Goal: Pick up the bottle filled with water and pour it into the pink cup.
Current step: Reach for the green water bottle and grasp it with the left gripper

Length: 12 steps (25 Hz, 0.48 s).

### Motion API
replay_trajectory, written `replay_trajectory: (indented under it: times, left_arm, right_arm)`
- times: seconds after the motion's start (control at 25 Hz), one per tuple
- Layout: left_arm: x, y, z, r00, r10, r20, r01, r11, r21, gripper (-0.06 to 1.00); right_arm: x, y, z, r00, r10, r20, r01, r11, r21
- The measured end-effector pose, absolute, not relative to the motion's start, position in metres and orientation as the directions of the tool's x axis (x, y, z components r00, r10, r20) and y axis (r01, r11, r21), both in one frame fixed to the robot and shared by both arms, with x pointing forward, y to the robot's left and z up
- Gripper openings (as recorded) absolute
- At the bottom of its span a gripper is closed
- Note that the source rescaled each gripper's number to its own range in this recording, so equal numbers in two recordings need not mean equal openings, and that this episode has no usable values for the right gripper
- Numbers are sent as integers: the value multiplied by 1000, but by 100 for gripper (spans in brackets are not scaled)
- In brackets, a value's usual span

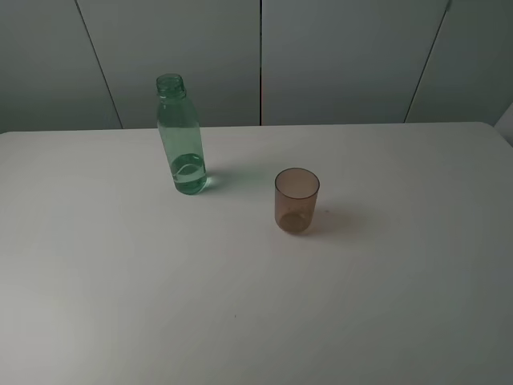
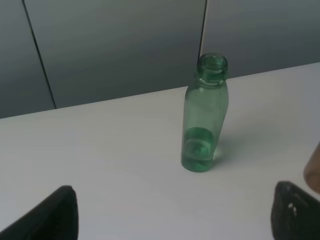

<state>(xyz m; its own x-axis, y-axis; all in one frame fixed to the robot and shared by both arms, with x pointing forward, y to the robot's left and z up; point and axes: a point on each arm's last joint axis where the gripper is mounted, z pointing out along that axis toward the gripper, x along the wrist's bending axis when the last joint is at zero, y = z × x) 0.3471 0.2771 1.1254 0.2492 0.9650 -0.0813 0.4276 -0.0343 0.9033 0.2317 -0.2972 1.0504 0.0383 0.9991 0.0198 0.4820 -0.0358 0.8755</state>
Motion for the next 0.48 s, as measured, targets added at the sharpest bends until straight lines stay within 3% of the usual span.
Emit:
replay_trajectory:
  times: [0.2,0.48]
  left_arm:
    - [400,273,1118,244,966,-85,483,-45,874,95]
    - [440,231,1085,398,913,-93,575,-169,801,95]
  right_arm:
    - [232,-297,1050,38,999,20,482,-36,875]
    - [232,-297,1050,38,999,20,482,-36,875]
